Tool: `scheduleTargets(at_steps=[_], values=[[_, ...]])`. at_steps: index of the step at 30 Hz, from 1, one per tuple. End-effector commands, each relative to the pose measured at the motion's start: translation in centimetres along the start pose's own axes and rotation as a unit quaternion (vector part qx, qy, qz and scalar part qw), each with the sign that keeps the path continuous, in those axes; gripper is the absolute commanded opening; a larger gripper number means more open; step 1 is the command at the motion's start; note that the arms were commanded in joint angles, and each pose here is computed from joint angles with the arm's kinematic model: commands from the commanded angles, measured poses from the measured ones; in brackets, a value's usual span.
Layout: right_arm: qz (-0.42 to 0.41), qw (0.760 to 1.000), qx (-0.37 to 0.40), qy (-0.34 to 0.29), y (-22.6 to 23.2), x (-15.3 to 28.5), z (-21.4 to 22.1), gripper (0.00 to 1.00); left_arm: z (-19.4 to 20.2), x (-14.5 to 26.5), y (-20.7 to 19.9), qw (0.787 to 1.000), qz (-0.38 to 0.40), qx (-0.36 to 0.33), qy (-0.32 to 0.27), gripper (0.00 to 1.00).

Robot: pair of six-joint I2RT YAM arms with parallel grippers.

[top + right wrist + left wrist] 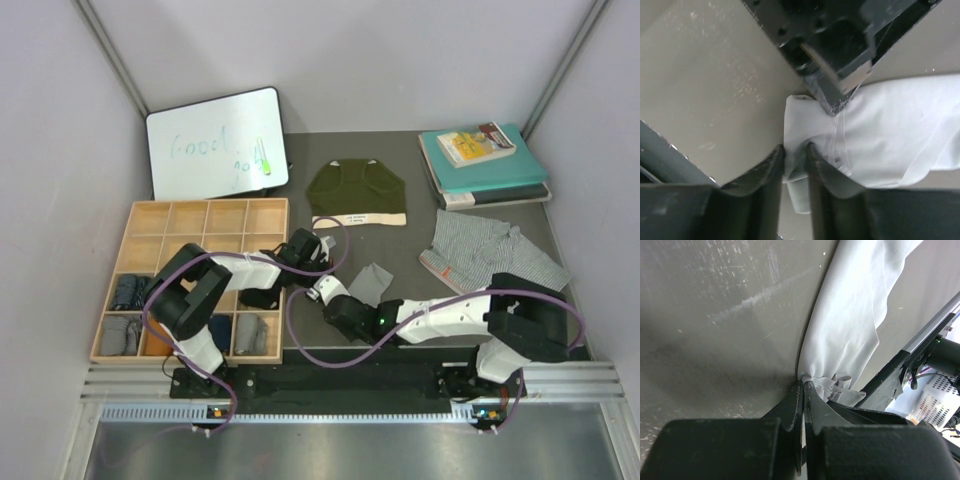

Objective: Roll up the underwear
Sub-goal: Roll the underwear to the center of the board.

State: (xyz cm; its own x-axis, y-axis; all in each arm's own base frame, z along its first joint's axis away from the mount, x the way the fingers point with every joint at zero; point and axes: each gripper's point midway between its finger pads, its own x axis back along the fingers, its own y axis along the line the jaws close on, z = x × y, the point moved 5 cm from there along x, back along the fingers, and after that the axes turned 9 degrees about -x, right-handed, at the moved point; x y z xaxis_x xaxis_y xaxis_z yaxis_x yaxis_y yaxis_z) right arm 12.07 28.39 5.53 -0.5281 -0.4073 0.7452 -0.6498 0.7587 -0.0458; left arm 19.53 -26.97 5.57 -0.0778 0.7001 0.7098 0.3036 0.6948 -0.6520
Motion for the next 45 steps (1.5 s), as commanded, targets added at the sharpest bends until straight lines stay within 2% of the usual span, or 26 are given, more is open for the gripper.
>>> scheduleTargets(at_steps=[1,7,10,12,16,18,24,32,35,41,45], values=[[-0.006,0.994,0.017,0.104,-0.8,-0.8,4.5,0.21,-0.2,0.6,-0.1,1.0,-0.004,-0.013,-0.001,0.0],[-0.018,0.99,0.01,0.142,-0.6,-1.1,5.9,0.01,-0.3,0.9,-0.4,1.0,0.001,-0.017,-0.008,0.0],[-0.032,0.989,-0.001,0.146,-0.3,-0.9,5.7,0.0,-0.4,1.1,-0.6,1.0,0.006,-0.02,-0.016,0.0],[-0.059,0.987,-0.02,0.145,0.1,-0.6,5.2,0.0,-0.8,1.5,-0.7,0.999,0.006,-0.02,-0.025,0.09],[-0.114,0.983,-0.077,0.118,0.0,0.4,3.1,0.0,-1.8,2.9,-0.4,0.998,-0.002,-0.017,-0.057,0.33],[-0.148,0.977,-0.101,0.117,-0.1,0.7,2.7,0.0,-1.8,3.4,0.0,0.998,-0.009,-0.014,-0.064,0.41],[-0.236,0.949,-0.179,0.112,-1.4,1.0,1.0,0.0,-1.7,4.6,0.4,0.995,-0.021,-0.03,-0.095,0.43],[-0.32,0.909,-0.235,0.126,-3.0,1.0,-1.0,0.0,-2.6,6.0,-2.2,0.977,0.065,-0.111,-0.167,0.43],[-0.346,0.895,-0.249,0.131,-3.5,1.1,-1.8,0.0,-2.9,6.3,-3.1,0.968,0.097,-0.142,-0.181,0.48],[-0.378,0.869,-0.289,0.135,-5.8,0.5,-3.2,0.0,-2.4,5.5,-3.7,0.958,0.15,-0.174,-0.171,0.57],[-0.385,0.862,-0.298,0.139,-6.9,0.2,-4.1,0.0,-2.2,4.4,-4.1,0.951,0.182,-0.177,-0.174,0.59]])
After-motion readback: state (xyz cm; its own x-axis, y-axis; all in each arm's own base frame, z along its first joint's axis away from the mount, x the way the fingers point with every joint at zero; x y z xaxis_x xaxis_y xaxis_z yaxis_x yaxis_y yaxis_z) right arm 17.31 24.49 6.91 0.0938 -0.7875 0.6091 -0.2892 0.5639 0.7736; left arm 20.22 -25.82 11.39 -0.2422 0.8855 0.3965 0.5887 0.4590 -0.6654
